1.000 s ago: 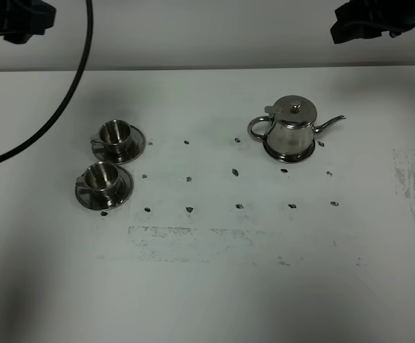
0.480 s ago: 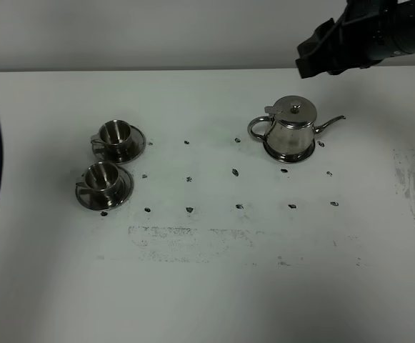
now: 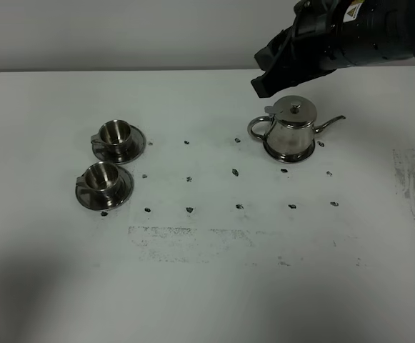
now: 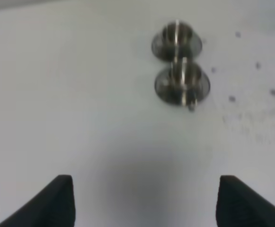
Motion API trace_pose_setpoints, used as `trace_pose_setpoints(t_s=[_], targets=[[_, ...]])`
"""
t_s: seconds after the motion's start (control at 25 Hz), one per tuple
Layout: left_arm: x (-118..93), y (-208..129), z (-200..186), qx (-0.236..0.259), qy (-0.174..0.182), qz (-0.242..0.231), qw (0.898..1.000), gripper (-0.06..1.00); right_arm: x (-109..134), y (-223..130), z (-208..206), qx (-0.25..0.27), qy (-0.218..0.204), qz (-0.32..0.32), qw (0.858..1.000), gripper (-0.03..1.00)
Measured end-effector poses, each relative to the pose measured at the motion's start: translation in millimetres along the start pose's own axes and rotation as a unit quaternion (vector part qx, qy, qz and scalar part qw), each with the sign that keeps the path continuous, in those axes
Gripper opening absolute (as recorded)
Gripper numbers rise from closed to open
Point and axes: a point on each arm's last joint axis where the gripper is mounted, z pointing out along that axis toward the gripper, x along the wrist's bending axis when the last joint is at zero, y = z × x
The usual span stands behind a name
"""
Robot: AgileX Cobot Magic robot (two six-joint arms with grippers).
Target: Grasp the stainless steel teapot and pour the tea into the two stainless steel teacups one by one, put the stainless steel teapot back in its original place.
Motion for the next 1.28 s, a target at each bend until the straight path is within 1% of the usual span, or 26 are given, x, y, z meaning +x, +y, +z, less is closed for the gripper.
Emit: trace_pose_setpoints(t_s=[0.2,0.32,0.48,0.68,0.8,0.88,0.96,1.28], targets=[[-4.6,-39.7,5.8,0.023,-0.005,-0.017,1.0,0.61,0.7,-7.4,17.7,0.022,0.006,0.0,1.0,0.38],[-6.9,-54.2,5.7,0.039,-0.01,-0.027,0.999,0.61,2.8,-8.9,22.7,0.027,0.01,-0.001,1.0,0.38],[-7.4,-56.9,0.9,0.022,-0.01,-0.03,0.999,0.61,7.6,-7.9,24.3,0.027,0.015,-0.005,1.0,0.38],[-7.4,-57.3,0.0,0.019,-0.01,-0.031,0.999,0.61,10.4,-14.0,37.0,0.046,0.022,-0.009,0.999,0.38],[-7.1,-60.1,-5.2,0.002,0.013,-0.044,0.999,0.61,10.7,-19.7,48.6,0.06,0.025,-0.009,0.998,0.38],[-7.5,-63.8,-11.9,-0.021,0.034,-0.055,0.998,0.61,10.7,-22.6,55.0,0.065,0.027,-0.012,0.997,0.38],[-8.7,-67.6,-18.2,-0.043,0.046,-0.059,0.996,0.61,10.5,-24.0,59.1,0.065,0.026,-0.014,0.997,0.38],[-9.0,-68.4,-19.6,-0.048,0.05,-0.061,0.996,0.61,8.3,-20.3,61.8,0.041,0.014,-0.017,0.999,0.38]])
